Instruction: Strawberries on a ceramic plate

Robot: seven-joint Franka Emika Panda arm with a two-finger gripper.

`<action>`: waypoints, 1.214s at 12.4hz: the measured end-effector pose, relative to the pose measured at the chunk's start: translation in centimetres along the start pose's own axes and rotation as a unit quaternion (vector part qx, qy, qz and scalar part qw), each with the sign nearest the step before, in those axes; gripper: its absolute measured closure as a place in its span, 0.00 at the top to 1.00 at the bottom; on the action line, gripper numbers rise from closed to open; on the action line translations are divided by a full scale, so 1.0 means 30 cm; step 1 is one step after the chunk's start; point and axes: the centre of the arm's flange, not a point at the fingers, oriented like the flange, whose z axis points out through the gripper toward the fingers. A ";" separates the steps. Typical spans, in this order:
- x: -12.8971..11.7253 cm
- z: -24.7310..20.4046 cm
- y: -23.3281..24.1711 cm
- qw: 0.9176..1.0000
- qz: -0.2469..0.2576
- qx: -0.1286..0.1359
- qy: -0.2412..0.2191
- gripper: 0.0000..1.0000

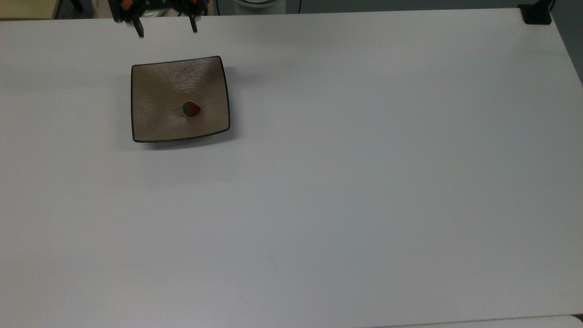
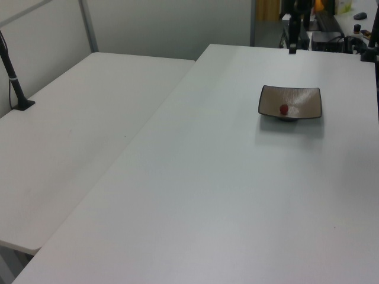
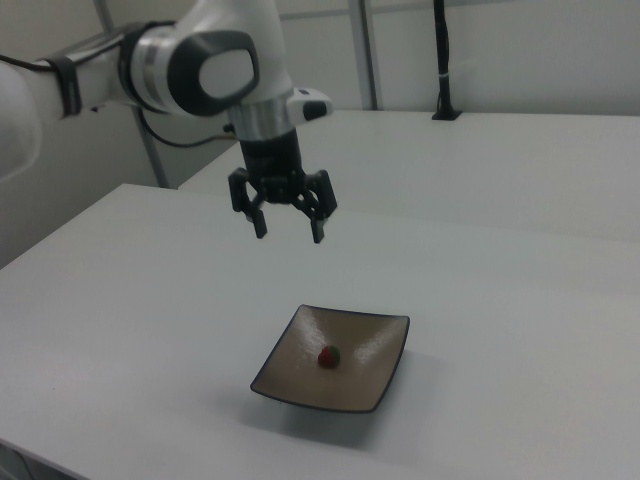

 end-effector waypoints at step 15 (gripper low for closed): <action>0.079 -0.162 -0.482 0.998 0.007 0.016 0.058 1.00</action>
